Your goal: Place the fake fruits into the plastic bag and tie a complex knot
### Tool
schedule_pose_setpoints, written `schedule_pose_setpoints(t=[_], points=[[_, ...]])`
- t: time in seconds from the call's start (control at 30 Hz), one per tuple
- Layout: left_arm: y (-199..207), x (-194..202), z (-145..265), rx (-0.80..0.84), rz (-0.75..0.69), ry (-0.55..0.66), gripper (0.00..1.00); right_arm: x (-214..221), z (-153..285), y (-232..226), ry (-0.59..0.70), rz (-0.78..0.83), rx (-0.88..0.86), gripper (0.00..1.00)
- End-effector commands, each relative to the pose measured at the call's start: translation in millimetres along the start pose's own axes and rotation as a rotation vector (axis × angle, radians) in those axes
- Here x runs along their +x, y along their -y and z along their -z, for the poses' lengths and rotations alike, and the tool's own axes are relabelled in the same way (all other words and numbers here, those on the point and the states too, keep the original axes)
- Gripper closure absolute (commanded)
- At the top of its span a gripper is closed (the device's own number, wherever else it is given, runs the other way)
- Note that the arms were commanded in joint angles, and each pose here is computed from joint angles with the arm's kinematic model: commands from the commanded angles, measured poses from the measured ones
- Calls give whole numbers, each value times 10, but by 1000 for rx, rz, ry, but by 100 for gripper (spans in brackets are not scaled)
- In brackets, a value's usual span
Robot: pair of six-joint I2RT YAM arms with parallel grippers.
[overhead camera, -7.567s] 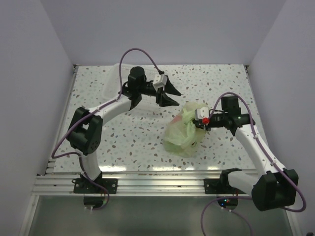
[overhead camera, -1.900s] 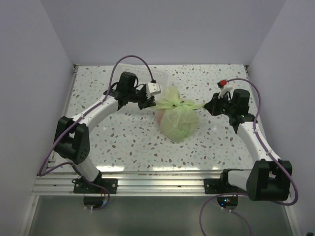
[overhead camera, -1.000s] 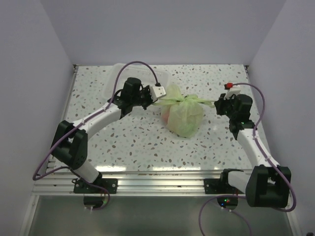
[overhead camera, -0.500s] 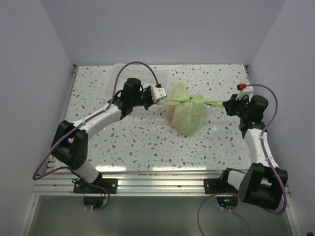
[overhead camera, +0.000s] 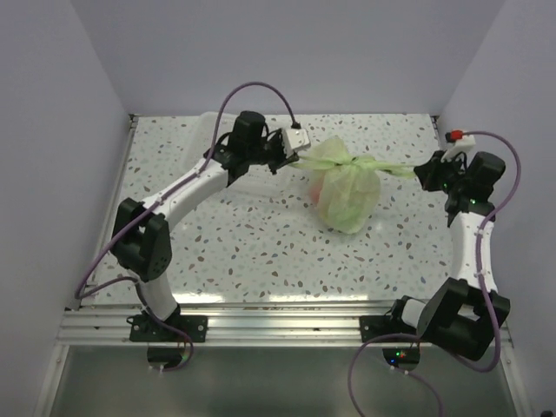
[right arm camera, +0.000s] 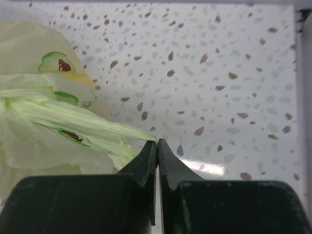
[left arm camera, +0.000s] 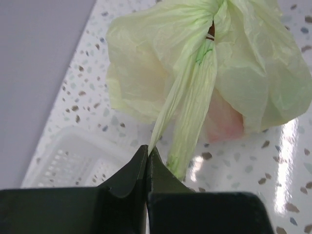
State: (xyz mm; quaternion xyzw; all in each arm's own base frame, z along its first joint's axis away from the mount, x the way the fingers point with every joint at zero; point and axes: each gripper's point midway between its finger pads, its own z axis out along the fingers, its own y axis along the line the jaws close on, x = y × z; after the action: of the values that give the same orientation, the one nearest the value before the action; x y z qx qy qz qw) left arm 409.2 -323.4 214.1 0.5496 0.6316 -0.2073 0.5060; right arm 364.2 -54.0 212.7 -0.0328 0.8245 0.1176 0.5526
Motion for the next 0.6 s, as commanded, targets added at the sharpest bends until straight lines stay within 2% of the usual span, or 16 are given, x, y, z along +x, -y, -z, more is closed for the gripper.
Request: schedule_pose_setpoints(t=[0.0, 0.1, 0.17, 0.33, 0.47, 0.57], points=[[-560, -683, 319, -151, 71, 43, 100, -1069, 547, 666, 215, 124, 351, 100], [-607, -873, 192, -128, 109, 82, 100, -1347, 585, 610, 257, 147, 325, 100], [-636, -763, 60, -128, 121, 70, 100, -1323, 492, 610, 238, 142, 295, 100], [-687, -415, -291, -135, 167, 38, 100, -900, -49, 658, 110, 150, 234, 100], [-649, -93, -610, -104, 200, 16, 93, -575, -470, 478, 17, 178, 170, 100], [-632, 119, -808, -89, 231, 0, 92, -370, -712, 445, -24, 176, 152, 100]])
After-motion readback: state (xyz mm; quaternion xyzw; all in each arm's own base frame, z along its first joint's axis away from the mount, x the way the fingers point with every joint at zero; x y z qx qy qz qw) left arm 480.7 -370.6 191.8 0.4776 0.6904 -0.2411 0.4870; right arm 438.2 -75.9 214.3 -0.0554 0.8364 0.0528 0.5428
